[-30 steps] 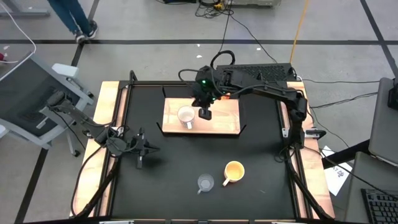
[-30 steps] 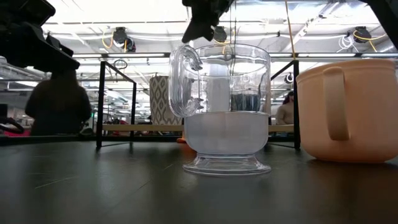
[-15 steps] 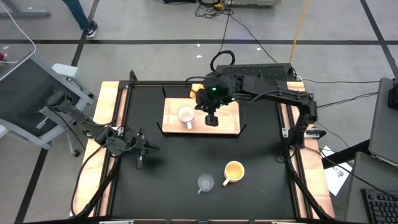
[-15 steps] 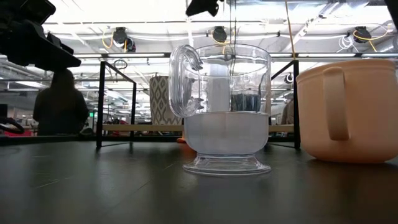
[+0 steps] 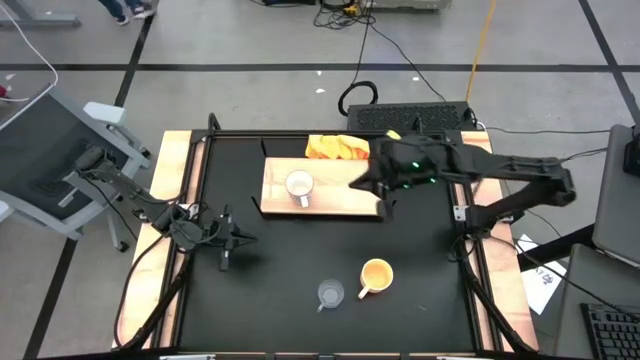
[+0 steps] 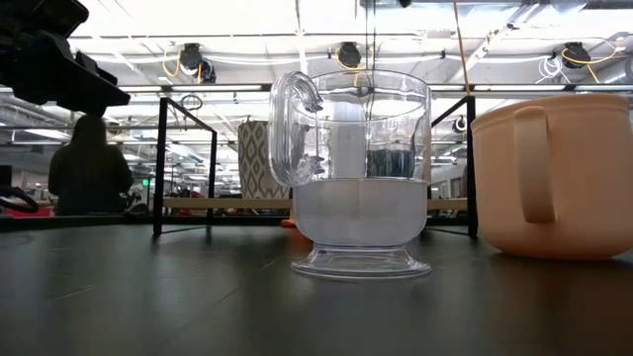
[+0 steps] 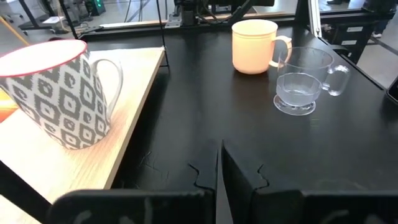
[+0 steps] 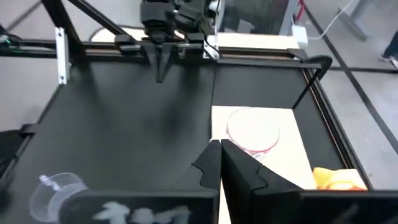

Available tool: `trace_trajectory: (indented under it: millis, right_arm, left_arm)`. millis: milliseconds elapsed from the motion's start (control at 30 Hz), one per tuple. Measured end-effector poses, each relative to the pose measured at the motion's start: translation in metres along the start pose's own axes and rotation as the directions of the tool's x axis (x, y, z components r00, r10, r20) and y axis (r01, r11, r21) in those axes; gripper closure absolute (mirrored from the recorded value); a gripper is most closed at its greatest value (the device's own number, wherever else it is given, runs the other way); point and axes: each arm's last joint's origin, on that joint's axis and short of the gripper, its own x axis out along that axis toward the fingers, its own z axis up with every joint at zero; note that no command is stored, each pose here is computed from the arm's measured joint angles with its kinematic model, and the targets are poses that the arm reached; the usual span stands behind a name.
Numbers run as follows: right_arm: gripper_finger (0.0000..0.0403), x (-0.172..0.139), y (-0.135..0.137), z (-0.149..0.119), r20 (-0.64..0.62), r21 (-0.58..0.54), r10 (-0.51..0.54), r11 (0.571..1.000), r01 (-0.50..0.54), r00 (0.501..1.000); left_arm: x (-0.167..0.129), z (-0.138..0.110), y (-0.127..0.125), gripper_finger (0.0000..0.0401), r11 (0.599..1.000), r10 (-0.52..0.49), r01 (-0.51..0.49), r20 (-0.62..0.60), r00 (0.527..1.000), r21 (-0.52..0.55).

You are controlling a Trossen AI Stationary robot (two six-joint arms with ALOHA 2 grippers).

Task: Stack small to large cups/mugs on shelf
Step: Put the orange cup on the shelf

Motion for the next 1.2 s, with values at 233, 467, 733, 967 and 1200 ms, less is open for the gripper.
trace_trajectory:
  millis: [233,467,733,967,1200]
  right_arm:
    - [0.0403,-0.003,0.029,-0.042,0.059,0.015,0.091,0.996,-0.092,0.994]
    - [0.0403,0.010,0.053,-0.073,0.074,-0.034,0.123,0.992,-0.121,0.990]
    - [0.0403,0.021,0.073,-0.109,0.097,-0.060,0.163,0.986,-0.158,0.982]
    - [0.0403,0.029,0.088,-0.137,0.138,-0.083,0.227,0.973,-0.217,0.964]
    - [0.0403,0.031,0.090,-0.155,0.168,-0.074,0.244,0.969,-0.234,0.955]
  left_arm:
    - [0.000,0.000,0.000,0.0377,1.000,0.009,-0.009,0.002,1.000,-0.003]
    - [0.000,0.000,0.000,0.0377,1.000,0.012,-0.012,0.003,1.000,-0.011]
    - [0.000,0.000,0.000,0.0377,0.999,0.015,-0.015,0.004,1.000,-0.031]
    - [0.000,0.000,0.000,0.0377,1.000,0.015,-0.014,0.004,1.000,-0.025]
    - [0.000,0.000,0.000,0.0377,1.000,0.009,-0.009,0.003,1.000,-0.024]
